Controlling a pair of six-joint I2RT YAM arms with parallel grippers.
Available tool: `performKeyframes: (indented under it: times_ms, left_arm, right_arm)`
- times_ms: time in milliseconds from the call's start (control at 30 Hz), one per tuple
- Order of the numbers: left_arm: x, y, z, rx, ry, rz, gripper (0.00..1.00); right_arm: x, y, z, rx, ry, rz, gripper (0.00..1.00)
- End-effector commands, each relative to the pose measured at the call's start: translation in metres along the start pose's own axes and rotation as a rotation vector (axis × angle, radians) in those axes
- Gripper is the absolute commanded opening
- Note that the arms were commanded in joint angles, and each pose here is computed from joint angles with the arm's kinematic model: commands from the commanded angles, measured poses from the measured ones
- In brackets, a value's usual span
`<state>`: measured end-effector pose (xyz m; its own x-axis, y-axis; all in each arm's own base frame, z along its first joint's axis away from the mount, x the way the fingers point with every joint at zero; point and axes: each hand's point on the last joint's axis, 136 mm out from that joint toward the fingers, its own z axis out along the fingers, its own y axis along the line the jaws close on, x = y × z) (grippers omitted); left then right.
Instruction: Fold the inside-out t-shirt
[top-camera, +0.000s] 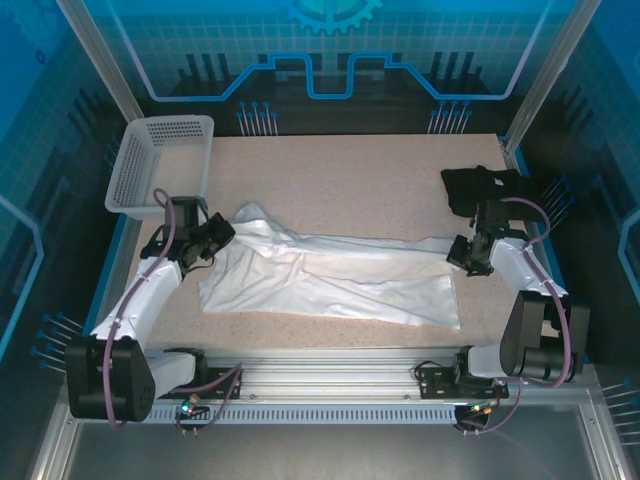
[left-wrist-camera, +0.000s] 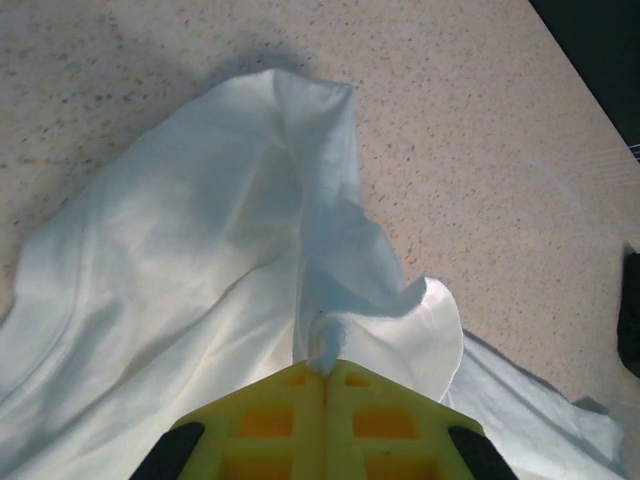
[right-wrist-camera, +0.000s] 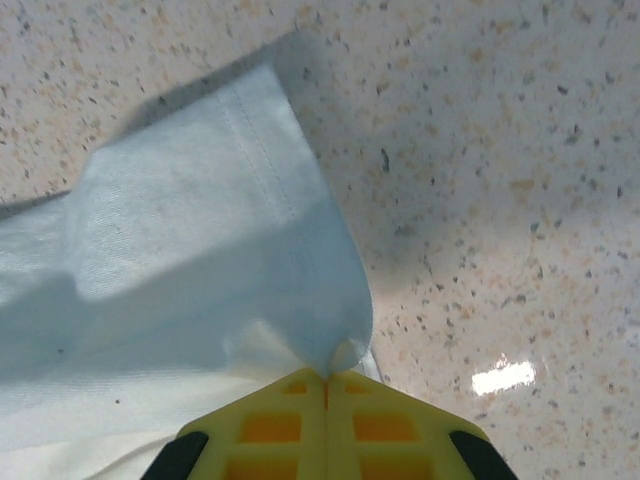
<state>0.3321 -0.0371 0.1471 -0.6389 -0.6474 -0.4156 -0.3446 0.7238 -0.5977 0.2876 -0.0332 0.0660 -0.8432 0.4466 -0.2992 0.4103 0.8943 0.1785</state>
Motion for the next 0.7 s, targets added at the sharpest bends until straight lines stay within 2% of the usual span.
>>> performKeyframes:
  times_ms: [0, 200, 233, 300, 367, 500, 633, 667]
  left_arm:
    - [0.011, 0.017, -0.008, -0.044, 0.007, 0.000, 0.00]
    - [0.041, 0.040, -0.009, -0.070, 0.052, -0.038, 0.00]
    - [0.043, 0.042, -0.009, -0.070, 0.051, -0.043, 0.00]
    - [0.051, 0.047, -0.005, -0.061, 0.059, -0.061, 0.00]
    - [0.058, 0.051, 0.002, -0.056, 0.082, -0.073, 0.00]
    - [0.068, 0.060, 0.009, -0.081, 0.125, -0.072, 0.01]
    - [0.063, 0.076, 0.004, -0.158, 0.067, -0.045, 0.18]
    - [0.059, 0.077, 0.002, -0.164, 0.042, -0.042, 0.25]
  right_arm:
    - [0.016, -0.008, -0.002, 0.010, 0.034, 0.039, 0.00]
    - [0.036, -0.008, 0.008, -0.018, 0.078, 0.084, 0.03]
    - [0.036, -0.007, 0.009, -0.023, 0.076, 0.086, 0.07]
    - [0.031, -0.005, 0.008, -0.027, 0.065, 0.082, 0.24]
    - [0.023, 0.003, 0.002, -0.046, 0.039, 0.062, 0.36]
    - [0.002, 0.034, -0.029, -0.060, -0.110, -0.084, 0.44]
    - [0.000, 0.082, -0.059, -0.099, -0.245, -0.296, 0.51]
    - [0.003, 0.096, -0.064, -0.128, -0.263, -0.350, 0.51]
